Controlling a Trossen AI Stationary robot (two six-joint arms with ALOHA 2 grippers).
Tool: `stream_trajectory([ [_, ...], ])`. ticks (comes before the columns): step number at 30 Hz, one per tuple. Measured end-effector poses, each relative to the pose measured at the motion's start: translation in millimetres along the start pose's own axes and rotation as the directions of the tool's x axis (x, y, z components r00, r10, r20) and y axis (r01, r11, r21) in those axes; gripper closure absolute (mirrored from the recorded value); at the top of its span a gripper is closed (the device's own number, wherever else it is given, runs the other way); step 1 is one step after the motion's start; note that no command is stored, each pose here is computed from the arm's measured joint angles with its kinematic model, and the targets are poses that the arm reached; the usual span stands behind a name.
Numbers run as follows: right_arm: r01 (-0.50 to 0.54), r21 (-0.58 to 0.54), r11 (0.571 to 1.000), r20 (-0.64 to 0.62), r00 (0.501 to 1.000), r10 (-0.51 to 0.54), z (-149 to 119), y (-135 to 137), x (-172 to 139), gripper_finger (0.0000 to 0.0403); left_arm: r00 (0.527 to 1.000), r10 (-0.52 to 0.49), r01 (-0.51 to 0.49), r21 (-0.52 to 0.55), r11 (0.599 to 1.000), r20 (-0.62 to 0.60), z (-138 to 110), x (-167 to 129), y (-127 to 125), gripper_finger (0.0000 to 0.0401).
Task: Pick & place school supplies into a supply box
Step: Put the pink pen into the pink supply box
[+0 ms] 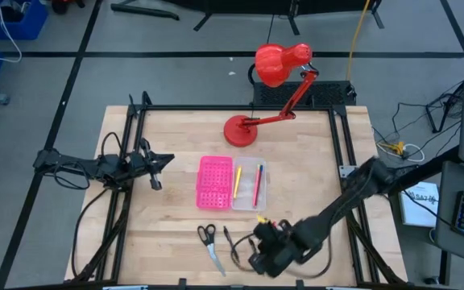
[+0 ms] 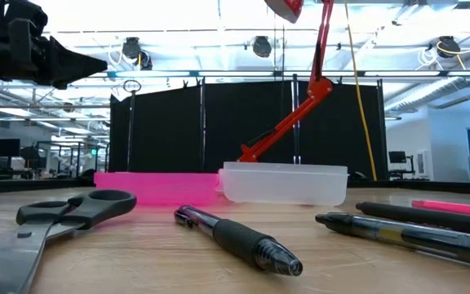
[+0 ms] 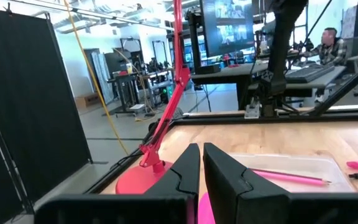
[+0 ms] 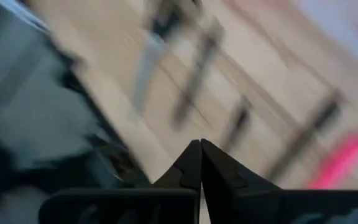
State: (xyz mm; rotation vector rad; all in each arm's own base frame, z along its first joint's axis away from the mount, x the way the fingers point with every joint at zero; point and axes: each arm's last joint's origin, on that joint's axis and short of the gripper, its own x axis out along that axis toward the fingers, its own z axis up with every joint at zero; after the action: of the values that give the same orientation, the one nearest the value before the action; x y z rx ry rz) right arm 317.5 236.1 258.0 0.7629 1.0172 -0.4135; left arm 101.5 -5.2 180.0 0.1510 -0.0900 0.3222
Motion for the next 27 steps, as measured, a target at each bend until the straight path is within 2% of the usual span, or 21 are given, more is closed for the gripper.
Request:
stream_trajectory([
  [3, 0.164, 0.041, 0.986, -0.071, 0.984, -0.161, -11.5, 3.4, 10.8, 0.0403, 1.0, -0.001, 0.001, 0.0, 1.0, -0.002, -0.2, 0.0, -0.1, 0.037],
  [7, 0.328, 0.117, 0.937, -0.112, 0.942, -0.316, -21.5, -4.8, 21.3, 0.0403, 1.0, -0.002, 0.003, 0.002, 1.0, -0.011, -1.2, 0.0, -0.3, 0.037],
  [13, 0.409, 0.157, 0.899, -0.213, 0.903, -0.374, -33.9, -17.8, 33.4, 0.0385, 0.999, -0.007, 0.008, 0.016, 1.0, -0.035, -3.7, -0.1, -0.7, 0.037],
  [22, 0.499, 0.101, 0.861, -0.194, 0.858, -0.475, -39.6, -42.4, 51.2, 0.0292, 0.999, -0.007, 0.008, 0.026, 1.0, -0.034, -3.6, -0.1, -0.7, 0.037],
  [27, 0.485, 0.109, 0.868, -0.202, 0.865, -0.459, -42.5, -50.1, 63.7, 0.0255, 0.999, -0.006, 0.007, 0.026, 1.0, -0.032, -3.4, -0.1, -0.6, 0.037],
])
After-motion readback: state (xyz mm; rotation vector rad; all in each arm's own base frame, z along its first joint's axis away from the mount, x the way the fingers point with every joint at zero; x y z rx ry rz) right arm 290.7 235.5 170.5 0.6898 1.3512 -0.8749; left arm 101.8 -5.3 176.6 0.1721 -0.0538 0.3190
